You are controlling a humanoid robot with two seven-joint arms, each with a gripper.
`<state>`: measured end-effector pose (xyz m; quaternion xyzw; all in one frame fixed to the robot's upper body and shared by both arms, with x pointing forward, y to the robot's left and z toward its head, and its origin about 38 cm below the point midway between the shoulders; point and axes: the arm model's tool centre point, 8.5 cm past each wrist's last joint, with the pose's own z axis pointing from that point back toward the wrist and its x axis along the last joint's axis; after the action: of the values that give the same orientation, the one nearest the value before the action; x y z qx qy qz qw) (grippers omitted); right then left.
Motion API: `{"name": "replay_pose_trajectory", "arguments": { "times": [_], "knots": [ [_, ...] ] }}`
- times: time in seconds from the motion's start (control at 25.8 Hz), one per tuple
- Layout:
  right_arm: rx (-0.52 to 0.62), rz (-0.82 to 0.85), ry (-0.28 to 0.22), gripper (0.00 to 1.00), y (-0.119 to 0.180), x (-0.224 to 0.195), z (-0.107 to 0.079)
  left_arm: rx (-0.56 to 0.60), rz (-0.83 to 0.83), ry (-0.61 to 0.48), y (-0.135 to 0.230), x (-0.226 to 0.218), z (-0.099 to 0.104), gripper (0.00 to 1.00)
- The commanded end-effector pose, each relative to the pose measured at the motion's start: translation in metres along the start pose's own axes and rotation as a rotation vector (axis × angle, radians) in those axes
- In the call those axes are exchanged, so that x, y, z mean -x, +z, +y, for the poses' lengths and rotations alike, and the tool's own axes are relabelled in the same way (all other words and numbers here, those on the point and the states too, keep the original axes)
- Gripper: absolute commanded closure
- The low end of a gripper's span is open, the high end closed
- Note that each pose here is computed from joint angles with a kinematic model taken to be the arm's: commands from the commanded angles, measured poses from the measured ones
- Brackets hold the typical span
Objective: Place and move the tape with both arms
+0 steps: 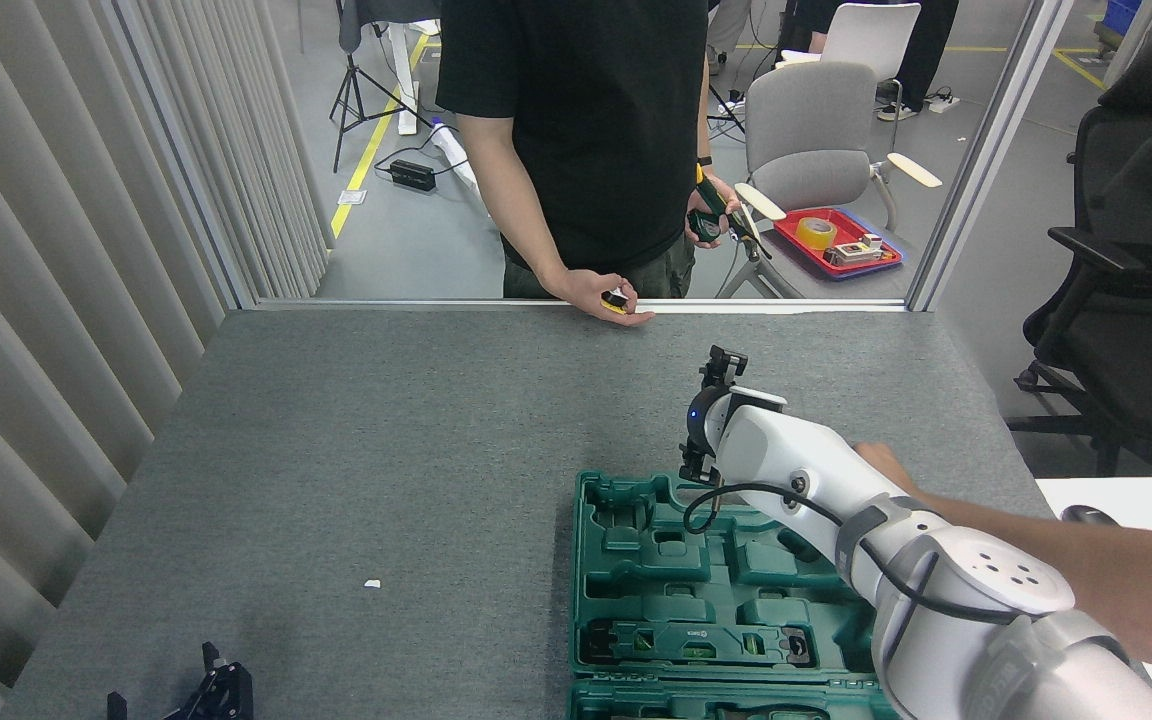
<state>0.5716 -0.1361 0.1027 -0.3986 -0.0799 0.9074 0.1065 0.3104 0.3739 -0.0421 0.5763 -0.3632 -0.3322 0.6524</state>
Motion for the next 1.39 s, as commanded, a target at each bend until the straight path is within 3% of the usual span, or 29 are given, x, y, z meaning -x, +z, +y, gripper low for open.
{"name": "replay_pose_trajectory", "arguments": {
  "times": [0.0,0.12,0.27,0.43,0.54,0.62,0.74,0.85,1.05,1.16,1.24,1.36],
  "knots": [
    [0.057,0.017,-0.058,0.0,0.007,0.016,-0.002,-0.012,-0.007,0.024,-0.004,-0.014,0.004,0.01],
    [0.079,0.038,-0.096,0.0,0.012,0.029,0.003,-0.042,-0.03,0.054,-0.016,-0.038,0.016,0.01],
    [0.036,0.026,-0.089,0.0,0.009,0.026,0.021,-0.045,0.001,0.059,-0.021,-0.05,0.019,0.01],
    [-0.085,-0.114,-0.084,0.0,0.018,0.04,0.09,-0.049,0.003,0.062,-0.022,-0.055,0.021,0.01],
    [-0.102,-0.267,-0.123,0.0,0.035,0.052,0.125,-0.05,0.003,0.071,-0.024,-0.06,0.022,0.01],
    [-0.148,-0.281,-0.168,0.0,0.042,0.057,0.154,-0.06,0.0,0.073,-0.027,-0.06,0.026,0.01],
    [-0.163,-0.261,-0.257,0.0,0.043,0.06,0.164,-0.055,0.002,0.068,-0.027,-0.058,0.024,0.01],
    [-0.136,-0.191,-0.387,0.0,0.039,0.063,0.16,-0.028,0.008,0.054,-0.024,-0.054,0.014,0.01],
    [-0.129,0.091,-0.777,0.0,0.032,0.081,0.161,-0.016,0.002,0.028,-0.012,-0.04,0.006,0.01],
    [-0.136,0.198,-0.926,0.0,0.025,0.077,0.136,-0.014,0.008,0.024,0.002,-0.031,0.004,0.01],
    [-0.136,0.224,-1.038,0.0,0.026,0.079,0.137,-0.041,0.001,0.034,0.004,-0.03,0.014,0.01],
    [-0.08,0.145,-1.222,0.0,0.026,0.077,0.135,-0.036,-0.002,0.025,0.011,-0.024,0.012,0.01]
  ]
}}
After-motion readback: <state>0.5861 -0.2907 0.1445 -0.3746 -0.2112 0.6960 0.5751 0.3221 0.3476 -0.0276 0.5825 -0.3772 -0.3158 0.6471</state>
